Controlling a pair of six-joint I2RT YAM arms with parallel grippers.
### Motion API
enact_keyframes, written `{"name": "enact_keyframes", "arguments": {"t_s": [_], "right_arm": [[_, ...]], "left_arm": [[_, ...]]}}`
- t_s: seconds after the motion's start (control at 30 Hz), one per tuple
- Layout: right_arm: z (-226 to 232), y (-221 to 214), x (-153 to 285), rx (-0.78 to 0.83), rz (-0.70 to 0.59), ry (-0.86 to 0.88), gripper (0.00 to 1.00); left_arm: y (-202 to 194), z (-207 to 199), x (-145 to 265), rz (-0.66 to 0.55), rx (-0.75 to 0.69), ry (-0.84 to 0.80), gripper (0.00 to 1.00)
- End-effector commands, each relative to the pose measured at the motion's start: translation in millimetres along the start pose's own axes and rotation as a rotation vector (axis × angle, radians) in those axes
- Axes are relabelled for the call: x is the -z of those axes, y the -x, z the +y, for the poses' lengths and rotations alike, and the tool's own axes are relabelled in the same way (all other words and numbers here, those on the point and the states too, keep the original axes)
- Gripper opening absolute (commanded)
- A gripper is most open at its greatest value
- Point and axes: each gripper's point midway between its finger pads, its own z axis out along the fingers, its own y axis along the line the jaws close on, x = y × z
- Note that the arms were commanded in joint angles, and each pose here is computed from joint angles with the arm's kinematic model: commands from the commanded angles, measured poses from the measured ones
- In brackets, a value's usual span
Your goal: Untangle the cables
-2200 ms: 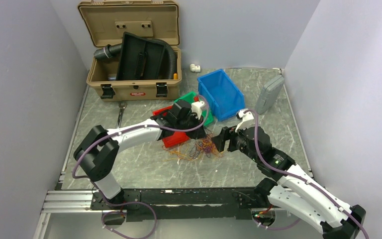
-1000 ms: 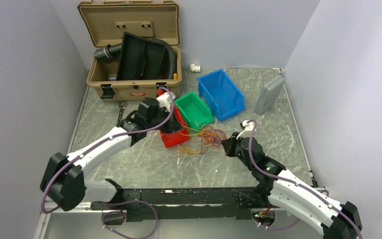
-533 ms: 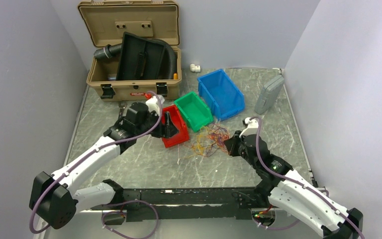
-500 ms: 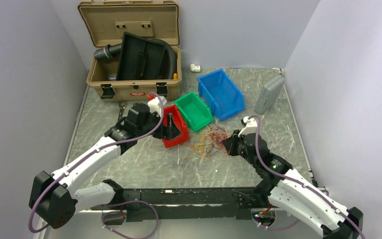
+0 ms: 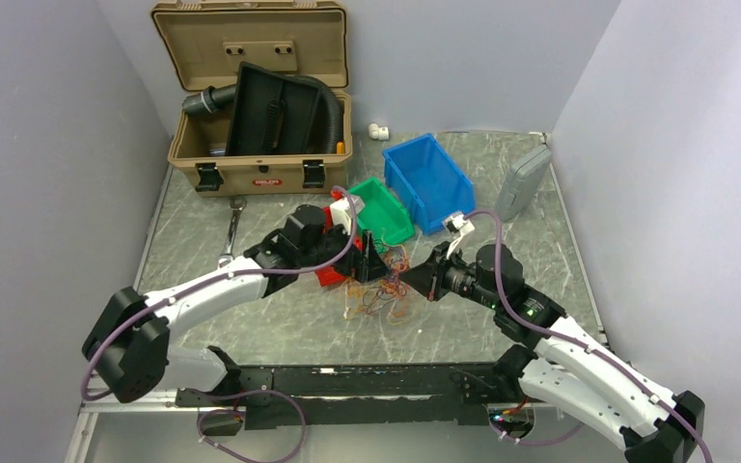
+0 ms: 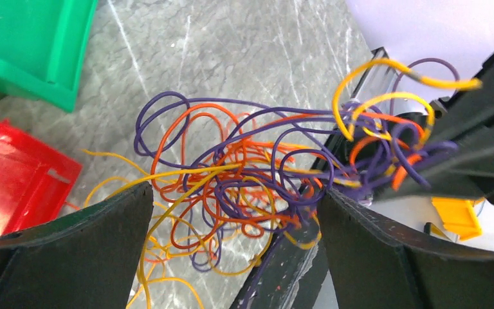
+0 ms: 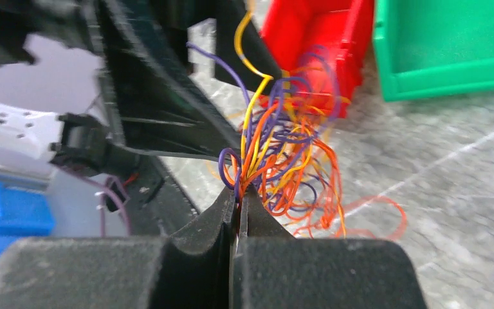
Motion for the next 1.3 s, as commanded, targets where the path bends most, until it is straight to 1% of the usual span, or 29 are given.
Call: {"name": "enact_keyframes", "arguments": {"t_s": [0.0, 0.03, 0.07, 0.1, 0.13, 0.17, 0.3, 0.37, 0.47, 0.53, 0.67, 0.83, 0.87, 0.9, 0.93, 1.03, 1.13, 1.2, 1.23, 1.27], "right_arm": [[49.7, 31.2, 8.0, -0.003, -0.104, 0.232, 0.00], [52.0, 32.2, 8.4, -0.008, -0.112, 0.246, 0.00], [51.7, 33.6, 8.6, -0.012, -0.120, 0.244, 0.00], [45.0, 33.8, 8.1, -0.022, -0.128, 0.205, 0.00], [35.6, 36.8, 8.4, -0.035, -0.150, 0.150, 0.00], [21.2, 36.0, 9.9, -0.054, -0.160, 0.068, 0.00], [-47.9, 39.3, 35.1, -0.132, -0.252, -0.327, 0.00], [-79.1, 38.5, 56.6, -0.175, -0.302, -0.518, 0.00], [-122.5, 31.8, 100.0, -0.299, -0.402, -0.817, 0.00], [-135.5, 30.6, 120.4, -0.313, -0.449, -0.921, 0.00], [-139.8, 31.3, 133.3, -0.320, -0.487, -0.955, 0.00], [-140.8, 35.2, 134.4, -0.295, -0.504, -0.956, 0.00], [-145.0, 34.6, 140.6, -0.313, -0.522, -0.997, 0.00], [-150.1, 31.9, 150.8, -0.379, -0.562, -1.051, 0.00], [-156.8, 24.2, 165.3, -0.411, -0.572, -1.131, 0.00], [-161.2, 22.9, 176.4, -0.414, -0.578, -1.212, 0.00], [-162.1, 22.9, 174.2, -0.386, -0.546, -1.237, 0.00], [-160.3, 23.2, 165.9, -0.354, -0.503, -1.216, 0.00], [-157.4, 25.3, 158.1, -0.332, -0.479, -1.181, 0.00], [-153.6, 27.0, 148.8, -0.300, -0.448, -1.135, 0.00]], "left_arm": [[19.4, -28.8, -15.6, -0.059, 0.015, -0.160, 0.99], [19.3, -31.9, -19.6, -0.056, 0.039, -0.189, 0.98], [18.5, -35.2, -23.6, -0.051, 0.063, -0.220, 0.73], [18.4, -39.4, -26.3, -0.047, 0.080, -0.252, 0.33], [16.3, -38.1, -29.4, -0.035, 0.107, -0.251, 0.04], [14.5, -34.0, -31.4, -0.027, 0.124, -0.235, 0.00], [6.3, -11.2, -26.2, -0.023, 0.113, -0.113, 0.00], [1.0, 3.4, -19.8, -0.009, 0.100, -0.032, 0.00], [-10.9, 36.9, -4.4, 0.028, 0.127, 0.141, 0.00], [-15.4, 54.3, 8.8, 0.034, 0.155, 0.198, 0.00], [-13.9, 80.1, 37.2, -0.015, 0.175, 0.308, 0.00], [-10.1, 98.0, 62.9, -0.048, 0.166, 0.462, 0.00], [-9.4, 103.5, 68.2, -0.055, 0.172, 0.504, 0.00], [-8.1, 111.4, 76.0, -0.069, 0.183, 0.568, 0.00], [-8.8, 113.9, 81.1, -0.069, 0.193, 0.594, 0.00], [-5.9, 120.5, 96.3, -0.106, 0.193, 0.664, 0.00], [-3.9, 120.9, 104.9, -0.140, 0.197, 0.685, 0.00], [-1.1, 118.2, 107.6, -0.164, 0.199, 0.676, 0.00], [0.3, 113.7, 104.1, -0.165, 0.178, 0.638, 0.00], [2.5, 102.3, 97.6, -0.164, 0.154, 0.560, 0.00]]}}
